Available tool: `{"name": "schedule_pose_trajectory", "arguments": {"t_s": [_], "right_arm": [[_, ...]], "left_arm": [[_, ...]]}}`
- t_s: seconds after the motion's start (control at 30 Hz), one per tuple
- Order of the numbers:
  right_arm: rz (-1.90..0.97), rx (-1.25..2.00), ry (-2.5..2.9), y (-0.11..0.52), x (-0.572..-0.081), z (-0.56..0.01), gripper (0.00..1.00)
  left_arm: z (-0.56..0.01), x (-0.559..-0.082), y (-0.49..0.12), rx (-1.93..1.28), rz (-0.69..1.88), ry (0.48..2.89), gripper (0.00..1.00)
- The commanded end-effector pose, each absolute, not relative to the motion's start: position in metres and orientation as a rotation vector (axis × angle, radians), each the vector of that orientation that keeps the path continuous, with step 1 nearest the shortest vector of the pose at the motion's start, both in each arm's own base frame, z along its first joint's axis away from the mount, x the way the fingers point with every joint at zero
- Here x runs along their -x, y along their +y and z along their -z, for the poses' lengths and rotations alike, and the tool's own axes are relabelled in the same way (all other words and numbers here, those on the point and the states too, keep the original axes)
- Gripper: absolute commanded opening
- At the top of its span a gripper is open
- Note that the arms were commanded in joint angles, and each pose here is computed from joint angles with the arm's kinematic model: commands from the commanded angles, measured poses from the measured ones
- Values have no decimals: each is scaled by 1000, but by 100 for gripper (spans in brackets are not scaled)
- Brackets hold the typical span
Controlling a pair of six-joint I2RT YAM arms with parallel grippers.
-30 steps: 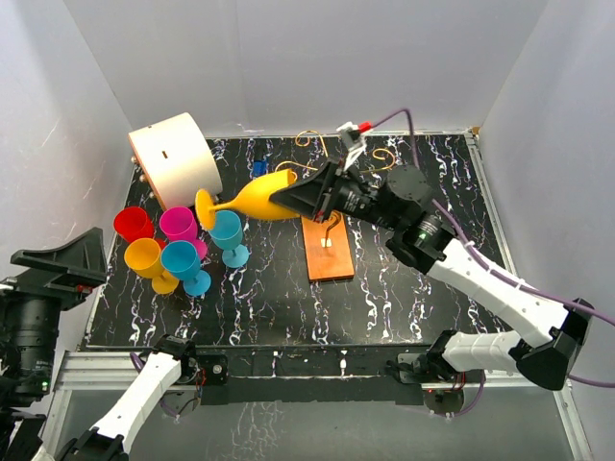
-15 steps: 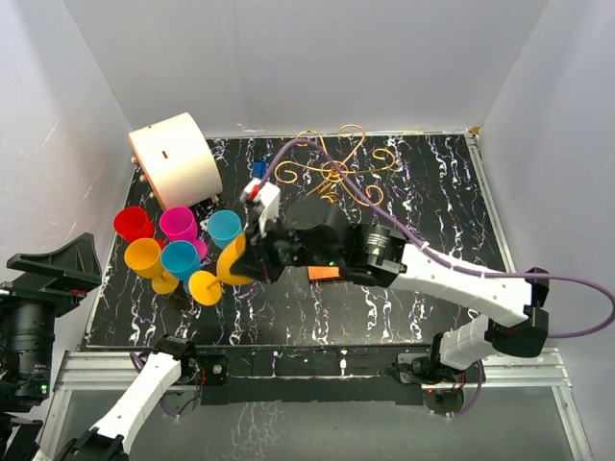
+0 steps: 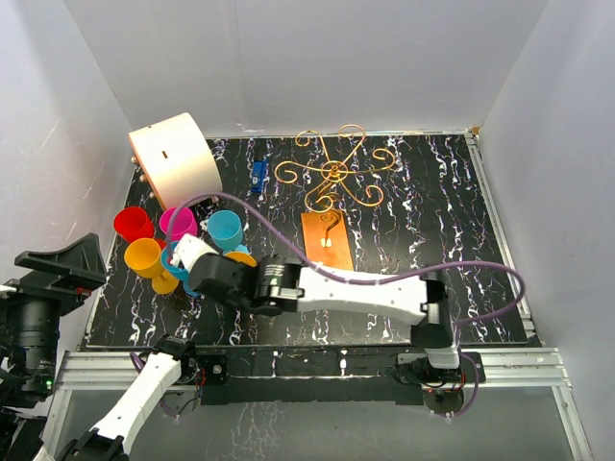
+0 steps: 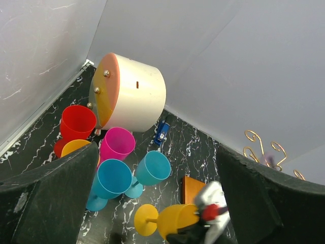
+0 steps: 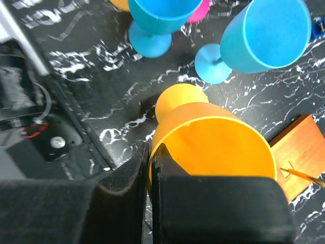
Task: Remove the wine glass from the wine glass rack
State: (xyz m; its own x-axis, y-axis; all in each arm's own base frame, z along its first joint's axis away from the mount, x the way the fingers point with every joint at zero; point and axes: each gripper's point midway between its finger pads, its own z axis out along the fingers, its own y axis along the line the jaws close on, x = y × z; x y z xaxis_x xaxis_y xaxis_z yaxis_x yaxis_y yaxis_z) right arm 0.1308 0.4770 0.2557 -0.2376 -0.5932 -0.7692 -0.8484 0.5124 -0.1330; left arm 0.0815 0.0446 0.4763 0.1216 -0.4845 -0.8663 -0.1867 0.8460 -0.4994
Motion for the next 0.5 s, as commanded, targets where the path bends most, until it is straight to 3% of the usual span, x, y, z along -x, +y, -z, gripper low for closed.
{"name": "schedule_pose_trajectory", "arguments": {"t_s": [0.0,0.47], "right_arm": [[-226,1180,1911,479,-152,-241,0],[-391,1213,2010,523,-185,-194,0]], "left_arm": [[-479,-76,49,573,225,1437,99],[-473,-73,51,580,218,1444,99]]}}
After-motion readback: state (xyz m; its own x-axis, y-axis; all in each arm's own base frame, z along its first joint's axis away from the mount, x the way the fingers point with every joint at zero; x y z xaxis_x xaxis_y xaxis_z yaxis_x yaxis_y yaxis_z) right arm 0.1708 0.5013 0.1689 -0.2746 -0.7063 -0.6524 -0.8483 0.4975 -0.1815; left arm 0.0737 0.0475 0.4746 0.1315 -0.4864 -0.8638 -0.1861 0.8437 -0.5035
